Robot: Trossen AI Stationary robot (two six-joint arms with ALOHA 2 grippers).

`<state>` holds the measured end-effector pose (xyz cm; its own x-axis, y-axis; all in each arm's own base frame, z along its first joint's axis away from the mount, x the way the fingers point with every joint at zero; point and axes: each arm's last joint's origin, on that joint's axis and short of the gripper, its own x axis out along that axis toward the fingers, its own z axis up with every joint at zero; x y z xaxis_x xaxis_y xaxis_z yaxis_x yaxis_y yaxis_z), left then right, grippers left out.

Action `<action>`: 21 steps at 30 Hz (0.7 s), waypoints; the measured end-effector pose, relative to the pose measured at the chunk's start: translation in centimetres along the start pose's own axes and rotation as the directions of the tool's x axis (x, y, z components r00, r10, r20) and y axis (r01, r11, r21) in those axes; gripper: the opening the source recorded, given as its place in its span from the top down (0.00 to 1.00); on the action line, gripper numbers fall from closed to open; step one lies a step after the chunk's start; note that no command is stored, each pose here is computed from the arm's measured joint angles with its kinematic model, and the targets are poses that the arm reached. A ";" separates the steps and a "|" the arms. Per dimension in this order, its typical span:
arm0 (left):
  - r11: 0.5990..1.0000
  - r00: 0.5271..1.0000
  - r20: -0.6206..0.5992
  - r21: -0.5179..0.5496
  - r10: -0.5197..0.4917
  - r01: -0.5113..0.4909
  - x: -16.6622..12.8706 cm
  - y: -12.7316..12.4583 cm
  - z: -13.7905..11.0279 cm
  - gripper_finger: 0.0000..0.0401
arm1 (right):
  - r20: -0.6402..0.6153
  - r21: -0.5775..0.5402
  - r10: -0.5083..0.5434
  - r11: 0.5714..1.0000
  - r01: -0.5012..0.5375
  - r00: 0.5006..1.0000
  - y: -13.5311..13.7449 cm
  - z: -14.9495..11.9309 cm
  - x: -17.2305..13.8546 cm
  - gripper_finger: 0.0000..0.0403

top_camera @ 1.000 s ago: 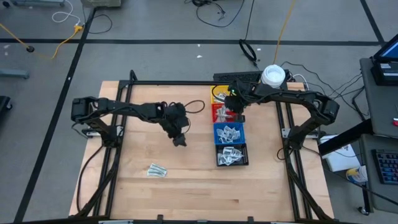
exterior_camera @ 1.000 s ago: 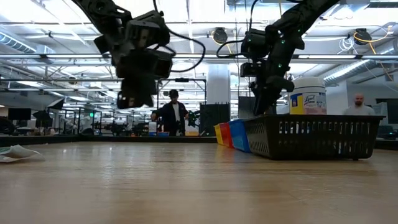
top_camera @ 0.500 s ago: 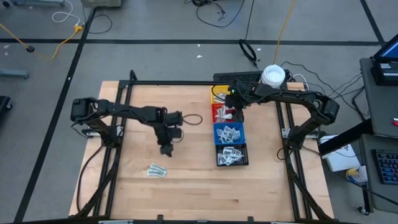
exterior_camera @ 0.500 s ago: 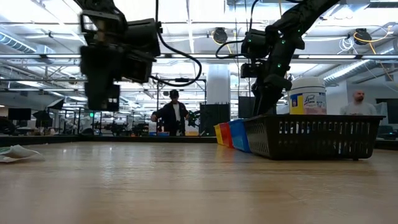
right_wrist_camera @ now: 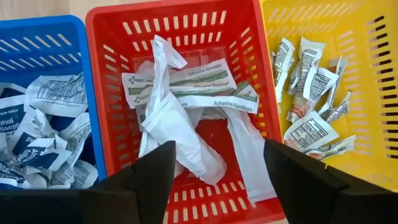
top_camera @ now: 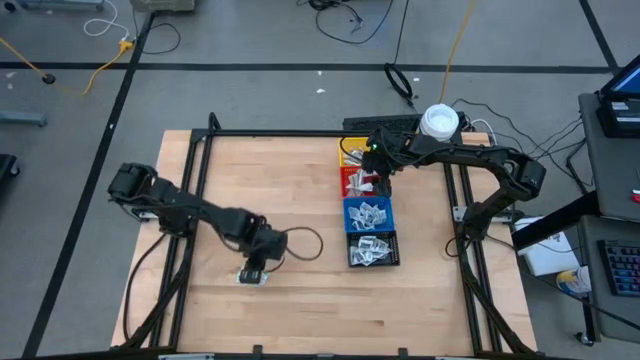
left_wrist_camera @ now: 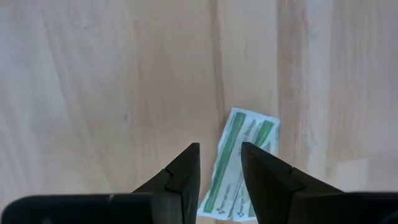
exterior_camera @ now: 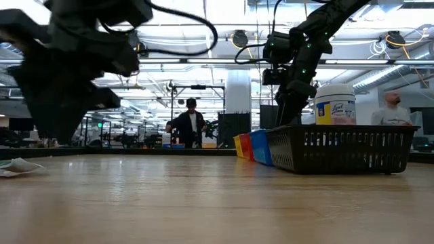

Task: Pick & Place First Aid Supplies
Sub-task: Put the green bandage pack into the red bin

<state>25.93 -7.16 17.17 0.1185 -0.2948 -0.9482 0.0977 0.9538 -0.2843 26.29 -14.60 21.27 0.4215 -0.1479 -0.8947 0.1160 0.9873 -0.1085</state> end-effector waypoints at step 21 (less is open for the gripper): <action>0.982 0.982 -0.098 0.110 0.163 -0.152 4.3 -4.6 -1.5 0.70 | 0.000 0.045 0.001 0.999 -0.001 1.000 0.1 0.0 0.0 0.40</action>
<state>24.56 -12.72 14.15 0.0357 -0.1283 -0.9911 0.1870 0.9751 -0.1195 26.33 -14.54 21.26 0.4220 -0.1466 -0.8947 0.1557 0.9839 -0.0878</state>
